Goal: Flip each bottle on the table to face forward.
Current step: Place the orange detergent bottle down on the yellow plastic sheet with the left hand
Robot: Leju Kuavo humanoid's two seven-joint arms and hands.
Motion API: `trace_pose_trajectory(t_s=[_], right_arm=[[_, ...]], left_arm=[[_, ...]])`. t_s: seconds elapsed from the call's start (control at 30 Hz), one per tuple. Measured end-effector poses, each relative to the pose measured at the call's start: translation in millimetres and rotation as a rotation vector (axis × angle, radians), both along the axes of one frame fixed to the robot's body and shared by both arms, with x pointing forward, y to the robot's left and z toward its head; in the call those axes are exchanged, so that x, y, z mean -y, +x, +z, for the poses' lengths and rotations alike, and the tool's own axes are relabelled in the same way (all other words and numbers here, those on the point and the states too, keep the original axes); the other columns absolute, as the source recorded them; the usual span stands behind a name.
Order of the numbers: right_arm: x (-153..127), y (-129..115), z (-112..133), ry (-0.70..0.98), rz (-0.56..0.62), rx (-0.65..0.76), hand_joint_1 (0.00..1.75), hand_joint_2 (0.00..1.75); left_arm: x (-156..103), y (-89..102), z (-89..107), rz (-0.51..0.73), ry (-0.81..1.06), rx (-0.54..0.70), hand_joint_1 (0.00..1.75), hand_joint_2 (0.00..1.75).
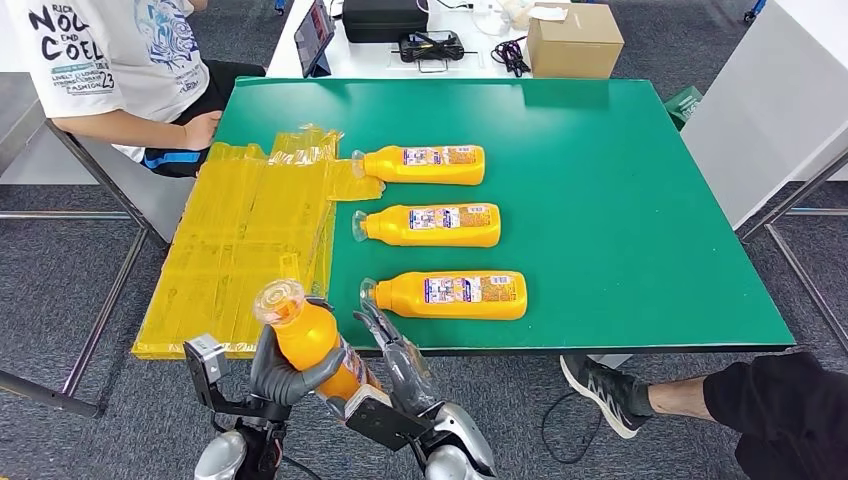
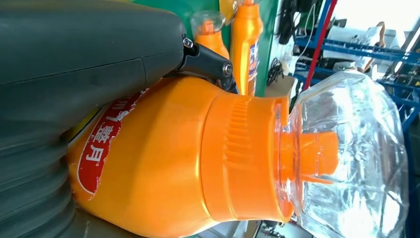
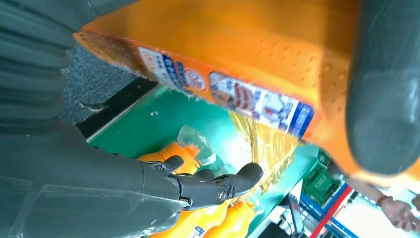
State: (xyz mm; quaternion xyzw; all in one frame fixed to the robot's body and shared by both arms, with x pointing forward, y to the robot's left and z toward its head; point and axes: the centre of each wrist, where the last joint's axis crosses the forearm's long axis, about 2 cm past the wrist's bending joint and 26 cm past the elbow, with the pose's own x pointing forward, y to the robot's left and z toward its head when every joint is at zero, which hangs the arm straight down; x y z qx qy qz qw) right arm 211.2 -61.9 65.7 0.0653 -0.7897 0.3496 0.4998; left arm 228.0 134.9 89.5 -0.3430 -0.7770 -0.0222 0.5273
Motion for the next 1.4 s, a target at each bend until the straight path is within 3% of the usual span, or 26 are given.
trace_pose_trajectory(t_s=[0.23,0.6,0.77,1.0,1.1,1.2,1.4], right_arm=[[4.2,1.1,7.3,0.032,-0.076,0.037,0.0,0.0],[24.9,3.9,47.0,0.178,-0.287,0.211,0.0,0.0],[31.9,3.0,68.2,0.331,-0.349,0.318,0.0,0.0],[37.3,2.4,84.6,0.397,-0.377,0.374,0.0,0.0],[39.6,3.7,90.8,0.459,-0.391,0.414,0.0,0.0],[40.7,8.8,102.0,0.513,-0.386,0.448,0.0,0.0],[33.4,16.9,118.7,0.555,-0.279,0.456,0.0,0.0]], left_arm=[[-5.6,2.3,2.6,0.087,0.058,0.017,1.75,1.75],[-25.0,10.2,10.3,0.273,0.131,0.052,1.75,1.75],[-32.5,25.9,21.6,0.432,0.269,0.144,1.75,1.75],[-37.4,39.6,32.9,0.505,0.331,0.207,1.75,1.75],[-41.5,51.6,44.5,0.653,0.55,0.337,1.75,1.75],[-44.1,80.9,72.1,0.792,0.828,0.551,1.75,1.75],[-41.4,139.6,111.8,0.834,1.345,0.975,1.75,1.75]])
